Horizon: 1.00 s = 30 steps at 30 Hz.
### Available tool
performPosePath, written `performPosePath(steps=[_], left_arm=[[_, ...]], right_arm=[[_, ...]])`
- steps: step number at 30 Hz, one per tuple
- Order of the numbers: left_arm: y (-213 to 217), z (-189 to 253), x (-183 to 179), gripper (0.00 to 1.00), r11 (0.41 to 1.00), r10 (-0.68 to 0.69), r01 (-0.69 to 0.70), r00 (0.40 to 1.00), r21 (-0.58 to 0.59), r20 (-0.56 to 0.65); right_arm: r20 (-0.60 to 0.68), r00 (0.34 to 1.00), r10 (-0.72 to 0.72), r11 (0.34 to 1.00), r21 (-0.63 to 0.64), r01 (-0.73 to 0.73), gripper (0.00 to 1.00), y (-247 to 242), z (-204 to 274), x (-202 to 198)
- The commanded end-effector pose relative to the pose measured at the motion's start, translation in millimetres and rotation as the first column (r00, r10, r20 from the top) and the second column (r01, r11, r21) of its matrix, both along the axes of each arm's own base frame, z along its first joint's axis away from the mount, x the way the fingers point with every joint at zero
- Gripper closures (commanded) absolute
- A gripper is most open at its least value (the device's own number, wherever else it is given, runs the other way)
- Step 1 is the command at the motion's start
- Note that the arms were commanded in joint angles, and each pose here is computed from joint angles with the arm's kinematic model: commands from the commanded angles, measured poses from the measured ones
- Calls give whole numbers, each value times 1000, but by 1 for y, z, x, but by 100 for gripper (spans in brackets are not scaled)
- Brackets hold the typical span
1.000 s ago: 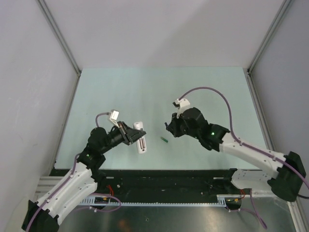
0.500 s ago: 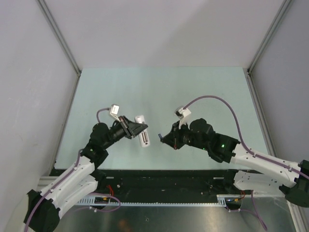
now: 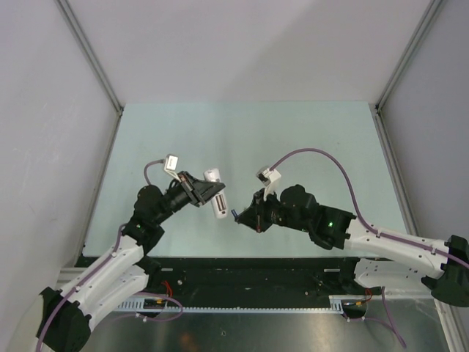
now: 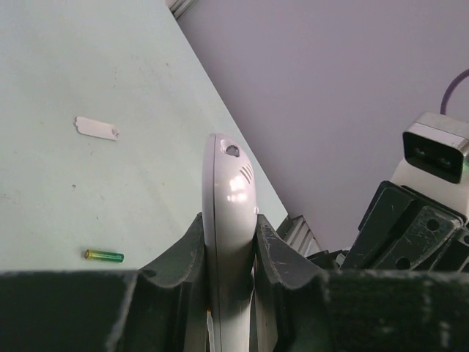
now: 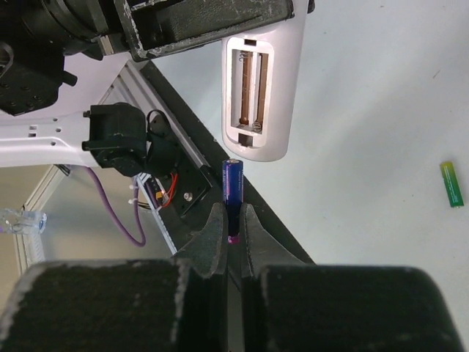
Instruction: Load the batteries into the remote control
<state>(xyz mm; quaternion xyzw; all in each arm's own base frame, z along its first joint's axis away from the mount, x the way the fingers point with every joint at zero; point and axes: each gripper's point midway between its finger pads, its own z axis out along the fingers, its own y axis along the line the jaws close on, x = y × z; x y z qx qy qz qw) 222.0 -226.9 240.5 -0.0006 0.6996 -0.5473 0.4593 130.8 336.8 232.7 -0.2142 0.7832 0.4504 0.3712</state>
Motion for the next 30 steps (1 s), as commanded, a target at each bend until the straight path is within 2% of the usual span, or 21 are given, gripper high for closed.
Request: performPosePath(steps=[1, 6, 10, 13, 18, 22, 30], left_arm=[[0, 30, -8, 100, 998, -18, 25, 992, -50, 121], [0, 30, -11, 100, 998, -26, 33, 991, -56, 129], [-2, 32, -12, 100, 996, -38, 46, 993, -71, 114], [-5, 31, -11, 100, 993, -49, 54, 998, -101, 51], [-13, 23, -7, 100, 984, -79, 61, 992, -166, -100], [-13, 29, -6, 100, 980, -75, 52, 990, -192, -117], [-9, 34, -7, 100, 974, -62, 30, 989, -224, -138]], right_arm=[[24, 1000, -6, 998, 65, 4, 100, 4, 19, 1], [38, 999, -9, 998, 63, 6, 100, 6, 18, 2], [112, 989, -98, 994, 61, 91, 100, 6, 23, 12], [213, 959, -189, 981, 82, 176, 100, 7, 35, 24], [309, 918, -249, 969, 90, 232, 100, 19, 38, 26], [334, 880, -337, 941, 78, 330, 100, 16, 32, 39], [357, 836, -417, 908, 118, 402, 100, 12, 29, 51]])
